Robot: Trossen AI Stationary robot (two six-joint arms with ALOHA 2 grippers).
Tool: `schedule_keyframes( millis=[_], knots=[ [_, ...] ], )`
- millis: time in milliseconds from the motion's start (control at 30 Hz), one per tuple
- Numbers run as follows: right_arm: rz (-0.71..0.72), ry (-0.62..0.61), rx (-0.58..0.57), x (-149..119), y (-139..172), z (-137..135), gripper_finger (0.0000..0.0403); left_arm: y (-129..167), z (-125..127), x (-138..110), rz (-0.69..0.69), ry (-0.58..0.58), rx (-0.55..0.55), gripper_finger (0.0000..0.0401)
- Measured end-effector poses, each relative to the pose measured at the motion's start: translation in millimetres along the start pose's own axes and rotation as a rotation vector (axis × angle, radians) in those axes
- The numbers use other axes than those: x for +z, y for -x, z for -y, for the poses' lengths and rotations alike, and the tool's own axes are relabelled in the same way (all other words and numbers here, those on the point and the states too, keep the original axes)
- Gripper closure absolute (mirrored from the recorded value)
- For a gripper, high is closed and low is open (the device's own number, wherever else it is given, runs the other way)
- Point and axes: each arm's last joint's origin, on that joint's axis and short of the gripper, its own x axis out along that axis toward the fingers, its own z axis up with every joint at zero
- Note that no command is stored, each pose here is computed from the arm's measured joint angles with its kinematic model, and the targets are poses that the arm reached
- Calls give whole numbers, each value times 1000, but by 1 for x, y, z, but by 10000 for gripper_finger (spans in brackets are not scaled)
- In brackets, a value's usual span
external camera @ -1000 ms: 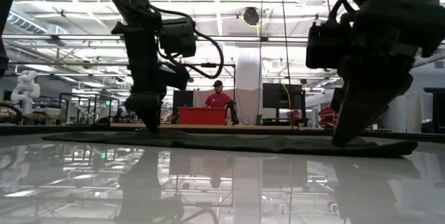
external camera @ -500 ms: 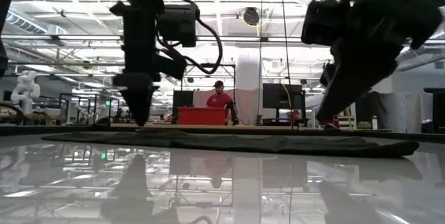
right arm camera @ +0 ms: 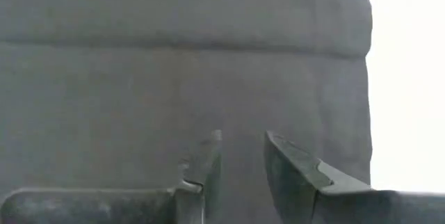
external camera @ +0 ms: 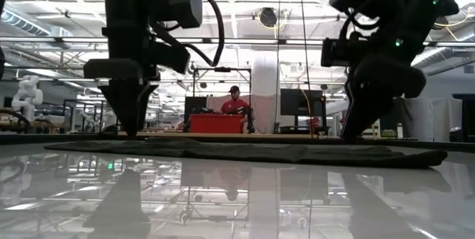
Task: Roll towel
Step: Roll the black towel
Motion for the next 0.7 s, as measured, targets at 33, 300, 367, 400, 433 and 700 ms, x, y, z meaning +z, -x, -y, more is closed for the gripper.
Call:
schedule_keyframes(
  millis=[33,300,367,400,433,700],
  knots=[
    [-7,-5,-5,-1,-2,3,303,0,1,0,5,2,3,202],
    [-50,-66,17,-16,-11,9,303,-16,-4,-2,28,27,3,202],
    [-49,-85,41,-18,-11,6,303,-21,-7,-4,10,19,10,202],
    [-44,-92,53,-20,-12,5,303,-24,-8,-5,5,11,13,202],
    [-41,-99,66,-21,-12,4,303,-26,-9,-5,8,6,14,202],
    [-40,-167,141,-32,-7,-14,303,-34,-21,3,45,-79,75,202]
  ],
)
